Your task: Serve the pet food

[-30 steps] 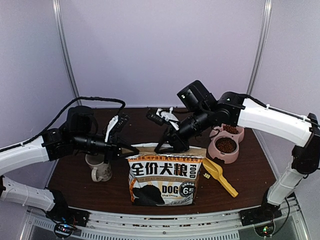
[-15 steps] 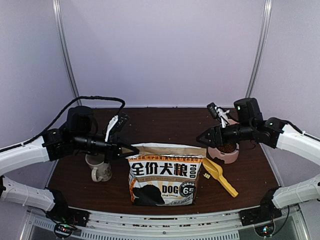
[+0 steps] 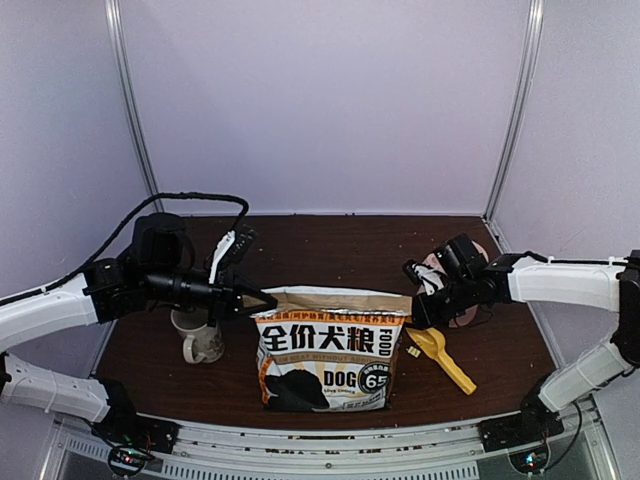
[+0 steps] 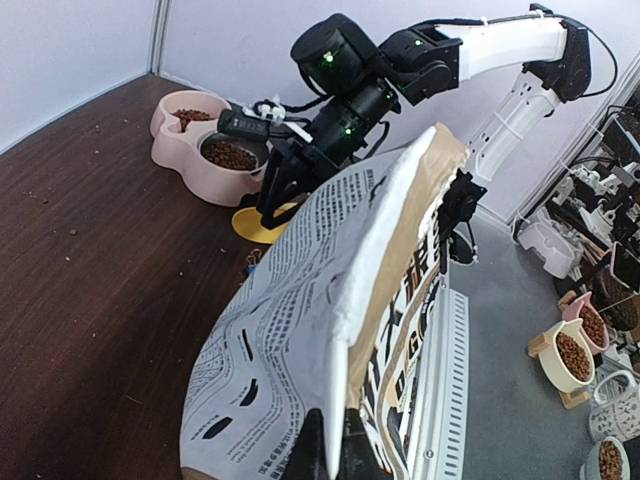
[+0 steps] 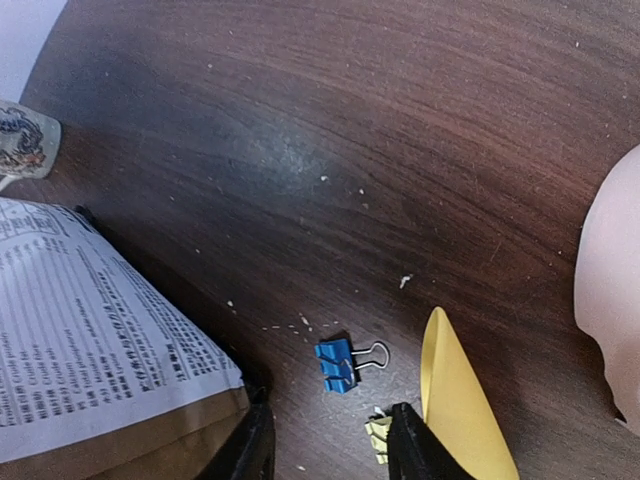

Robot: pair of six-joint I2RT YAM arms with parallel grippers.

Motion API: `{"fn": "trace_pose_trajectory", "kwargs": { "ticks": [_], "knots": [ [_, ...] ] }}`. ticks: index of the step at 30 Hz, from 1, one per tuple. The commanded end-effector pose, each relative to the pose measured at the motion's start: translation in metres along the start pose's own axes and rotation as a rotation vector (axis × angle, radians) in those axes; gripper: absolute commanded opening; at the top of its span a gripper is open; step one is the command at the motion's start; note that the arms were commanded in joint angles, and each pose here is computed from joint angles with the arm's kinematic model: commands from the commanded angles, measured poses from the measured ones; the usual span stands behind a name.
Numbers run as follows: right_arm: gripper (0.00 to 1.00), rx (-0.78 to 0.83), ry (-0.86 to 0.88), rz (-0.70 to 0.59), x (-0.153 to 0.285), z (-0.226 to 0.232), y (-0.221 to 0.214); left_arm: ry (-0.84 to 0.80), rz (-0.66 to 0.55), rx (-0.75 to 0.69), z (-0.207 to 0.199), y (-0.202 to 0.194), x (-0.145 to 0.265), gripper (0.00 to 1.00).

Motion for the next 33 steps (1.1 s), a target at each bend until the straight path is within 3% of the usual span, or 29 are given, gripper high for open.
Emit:
{"fn": "trace_pose_trajectory", "kwargs": {
  "ticks": [1,20,24,31,33],
  "knots": [
    [0.39,0.070,-0.058,0.020,-0.009,0.002,0.005,0.025,-0.054,-0.017,0.001,0.010,0.005,0.00],
    [0.32,0.178,-0.091,0.170,-0.056,-0.005,-0.002,0.024,-0.038,-0.016,0.002,0.011,0.004,0.00],
    [0.25,0.182,-0.068,0.177,-0.058,-0.004,-0.003,0.026,-0.037,-0.016,0.002,0.011,0.004,0.00],
    [0.02,0.172,-0.009,0.165,-0.056,0.003,-0.001,0.027,-0.036,-0.017,0.001,0.011,0.005,0.00],
    [0.00,0.168,-0.003,0.155,-0.053,0.004,0.000,0.033,-0.032,-0.016,0.002,0.011,0.005,0.00]
  ]
}}
Point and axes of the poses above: each gripper's point midway between its finger pads, its own x axis back along the fingers, its own z axis along the line the jaws close on, y = z × x, the point moved 8 cm from there along x, back along the fingers, and after that the axes turned 6 degrees about -x, right-handed, at the moved point
